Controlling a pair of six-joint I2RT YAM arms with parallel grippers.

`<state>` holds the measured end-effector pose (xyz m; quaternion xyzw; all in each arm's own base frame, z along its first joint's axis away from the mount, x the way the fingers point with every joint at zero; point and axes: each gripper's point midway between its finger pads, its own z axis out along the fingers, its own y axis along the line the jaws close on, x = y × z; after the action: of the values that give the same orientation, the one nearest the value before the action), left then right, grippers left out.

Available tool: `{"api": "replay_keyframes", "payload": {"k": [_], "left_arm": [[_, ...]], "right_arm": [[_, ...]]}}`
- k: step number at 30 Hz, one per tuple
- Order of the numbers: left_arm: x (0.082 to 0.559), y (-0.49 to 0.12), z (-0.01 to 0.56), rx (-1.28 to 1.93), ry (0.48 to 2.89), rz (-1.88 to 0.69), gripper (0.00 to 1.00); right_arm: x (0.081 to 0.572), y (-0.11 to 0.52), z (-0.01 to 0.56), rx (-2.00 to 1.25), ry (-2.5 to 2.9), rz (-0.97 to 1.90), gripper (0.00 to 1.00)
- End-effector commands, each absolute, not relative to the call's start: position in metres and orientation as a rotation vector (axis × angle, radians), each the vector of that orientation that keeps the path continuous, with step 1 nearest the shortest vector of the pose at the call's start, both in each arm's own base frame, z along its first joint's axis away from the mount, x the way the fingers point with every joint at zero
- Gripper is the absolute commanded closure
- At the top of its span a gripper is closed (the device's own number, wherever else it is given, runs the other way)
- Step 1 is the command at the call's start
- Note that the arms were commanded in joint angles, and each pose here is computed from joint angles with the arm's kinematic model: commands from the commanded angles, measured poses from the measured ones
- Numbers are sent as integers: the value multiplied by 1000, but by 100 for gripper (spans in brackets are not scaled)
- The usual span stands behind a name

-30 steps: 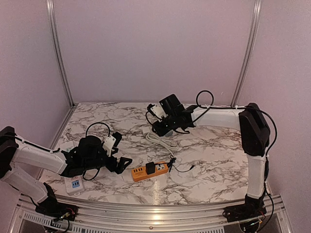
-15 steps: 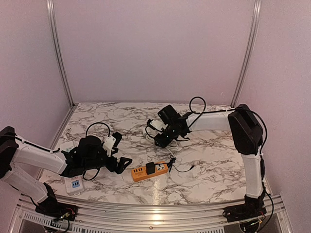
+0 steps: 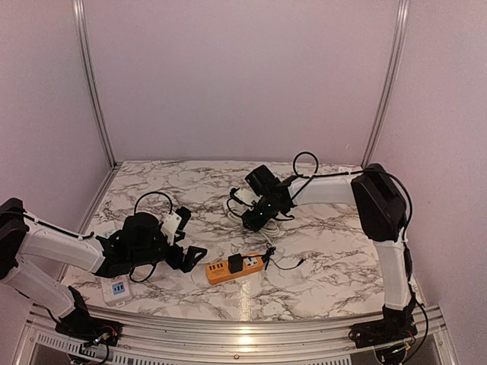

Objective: Insert the plug
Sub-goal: Move the socket to the center of the board.

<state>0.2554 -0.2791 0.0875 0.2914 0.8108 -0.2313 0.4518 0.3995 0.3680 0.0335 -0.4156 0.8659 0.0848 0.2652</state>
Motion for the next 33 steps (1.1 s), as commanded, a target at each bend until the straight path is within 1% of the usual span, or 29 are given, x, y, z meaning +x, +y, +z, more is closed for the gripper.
{"api": "replay_keyframes", "payload": {"k": [1, 4, 8, 10, 12, 16, 21, 27, 30, 33], "left_arm": [[259, -278, 95, 701, 1974, -579, 1], [259, -279, 95, 701, 1977, -581, 1], [259, -279, 95, 702, 1976, -580, 1], [258, -278, 95, 701, 1976, -578, 1], [259, -277, 95, 699, 1974, -575, 1], [259, -278, 95, 702, 1973, -575, 1], [259, -279, 96, 704, 1970, -576, 1], [259, -278, 97, 702, 1968, -574, 1], [259, -278, 97, 703, 1968, -577, 1], [258, -280, 98, 705, 1966, -585, 1]], "right_arm": [[406, 367, 35, -1138, 2328, 179, 54], [409, 368, 32, -1160, 2321, 170, 54], [409, 368, 19, -1182, 2361, 166, 58], [407, 367, 17, -1172, 2372, 173, 65], [402, 370, 20, -1169, 2372, 225, 76], [398, 365, 29, -1136, 2375, 229, 88], [390, 355, 59, -1046, 2345, 251, 89], [379, 323, 94, -853, 2334, 258, 88], [378, 297, 97, -705, 2371, 283, 88], [386, 255, 95, -528, 2395, 256, 88]]}}
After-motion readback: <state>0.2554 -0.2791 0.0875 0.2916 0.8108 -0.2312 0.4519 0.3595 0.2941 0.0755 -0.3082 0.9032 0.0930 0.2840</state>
